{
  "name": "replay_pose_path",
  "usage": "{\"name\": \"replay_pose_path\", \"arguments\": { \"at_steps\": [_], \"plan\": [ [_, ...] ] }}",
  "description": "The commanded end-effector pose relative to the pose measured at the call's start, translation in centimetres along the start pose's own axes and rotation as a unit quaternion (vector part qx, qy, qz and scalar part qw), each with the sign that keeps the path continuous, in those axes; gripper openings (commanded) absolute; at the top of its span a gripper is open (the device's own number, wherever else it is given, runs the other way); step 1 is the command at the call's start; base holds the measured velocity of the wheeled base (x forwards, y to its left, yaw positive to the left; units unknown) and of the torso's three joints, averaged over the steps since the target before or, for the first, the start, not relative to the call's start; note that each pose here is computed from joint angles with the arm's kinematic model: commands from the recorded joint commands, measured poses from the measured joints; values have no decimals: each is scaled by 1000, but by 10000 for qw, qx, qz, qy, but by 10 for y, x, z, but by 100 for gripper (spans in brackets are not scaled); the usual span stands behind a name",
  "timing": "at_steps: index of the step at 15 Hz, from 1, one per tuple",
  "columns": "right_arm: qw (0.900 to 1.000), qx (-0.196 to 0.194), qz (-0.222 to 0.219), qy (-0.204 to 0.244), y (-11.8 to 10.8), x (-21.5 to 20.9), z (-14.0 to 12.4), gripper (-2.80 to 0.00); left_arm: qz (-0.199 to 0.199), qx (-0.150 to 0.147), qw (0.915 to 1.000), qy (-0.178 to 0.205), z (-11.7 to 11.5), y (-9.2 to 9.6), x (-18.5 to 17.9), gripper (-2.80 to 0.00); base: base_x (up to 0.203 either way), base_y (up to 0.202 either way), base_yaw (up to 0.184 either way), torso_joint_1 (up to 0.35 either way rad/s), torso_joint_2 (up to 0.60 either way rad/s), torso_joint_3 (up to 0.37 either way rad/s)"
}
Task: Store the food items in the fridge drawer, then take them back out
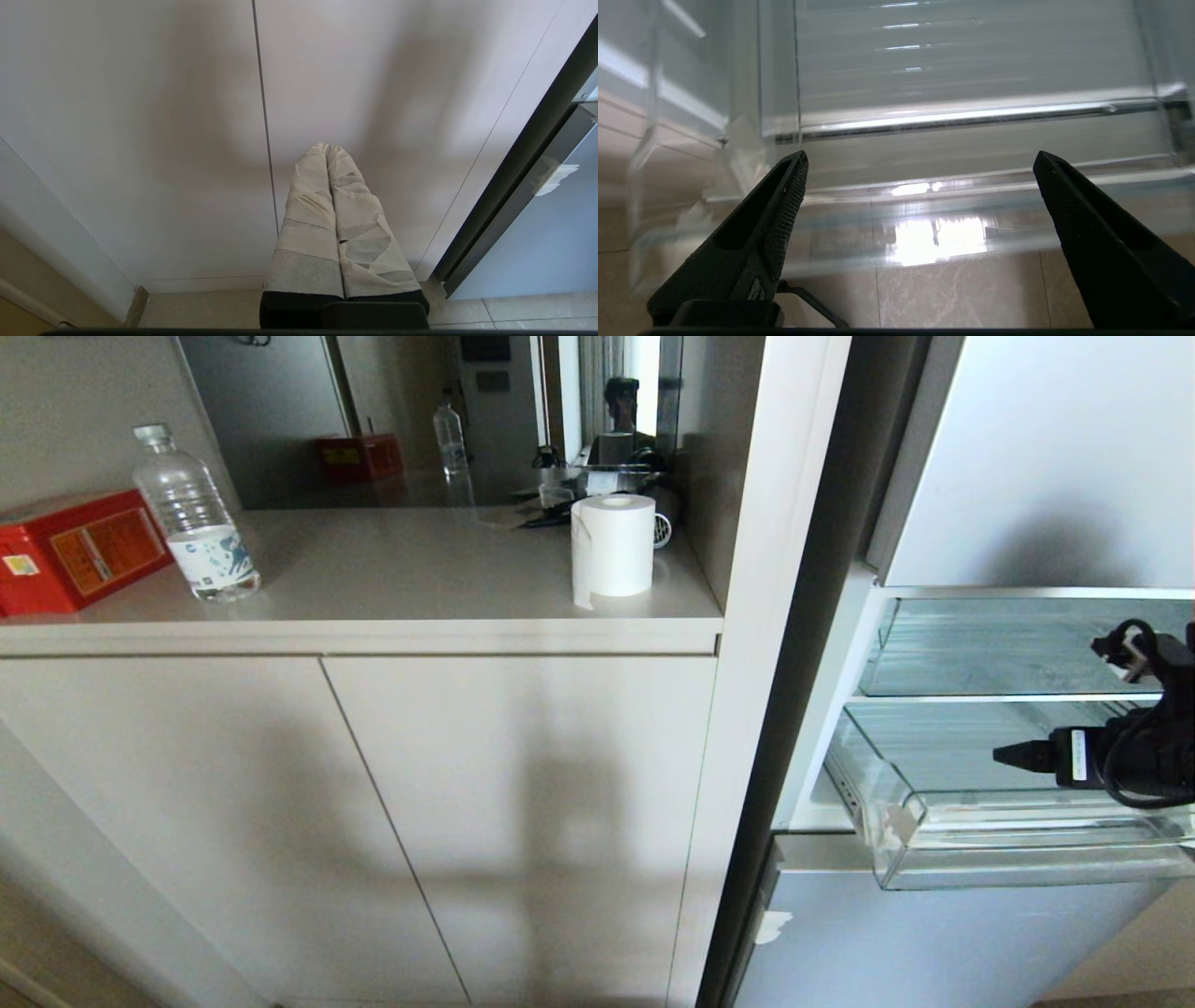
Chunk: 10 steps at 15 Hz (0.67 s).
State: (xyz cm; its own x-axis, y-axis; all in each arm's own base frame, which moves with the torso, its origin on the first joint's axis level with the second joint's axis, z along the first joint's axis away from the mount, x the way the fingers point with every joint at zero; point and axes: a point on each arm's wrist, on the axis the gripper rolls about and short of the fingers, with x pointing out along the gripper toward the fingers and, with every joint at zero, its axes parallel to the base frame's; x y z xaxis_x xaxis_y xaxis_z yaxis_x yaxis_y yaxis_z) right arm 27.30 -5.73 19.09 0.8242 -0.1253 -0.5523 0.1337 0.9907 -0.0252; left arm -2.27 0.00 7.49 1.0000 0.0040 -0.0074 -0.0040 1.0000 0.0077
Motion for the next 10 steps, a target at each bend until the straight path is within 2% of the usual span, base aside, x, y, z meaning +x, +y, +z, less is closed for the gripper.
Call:
{"name": "replay_pose_path", "arguments": {
  "at_steps": [1, 5, 10],
  "plan": [
    [9994, 11, 42, 332, -2, 33, -4, 0, 3, 0, 10000, 1, 0, 0, 0, -280, 0, 0, 0, 0, 0, 0],
    [9987, -3, 60, 505, -3, 46, -7, 0, 3, 0, 10000, 1, 0, 0, 0, -280, 0, 0, 0, 0, 0, 0],
    [9963, -4, -21, 860, -10, 33, -13, 0, 3, 0, 10000, 1, 0, 0, 0, -280, 0, 0, 0, 0, 0, 0]
  ]
}}
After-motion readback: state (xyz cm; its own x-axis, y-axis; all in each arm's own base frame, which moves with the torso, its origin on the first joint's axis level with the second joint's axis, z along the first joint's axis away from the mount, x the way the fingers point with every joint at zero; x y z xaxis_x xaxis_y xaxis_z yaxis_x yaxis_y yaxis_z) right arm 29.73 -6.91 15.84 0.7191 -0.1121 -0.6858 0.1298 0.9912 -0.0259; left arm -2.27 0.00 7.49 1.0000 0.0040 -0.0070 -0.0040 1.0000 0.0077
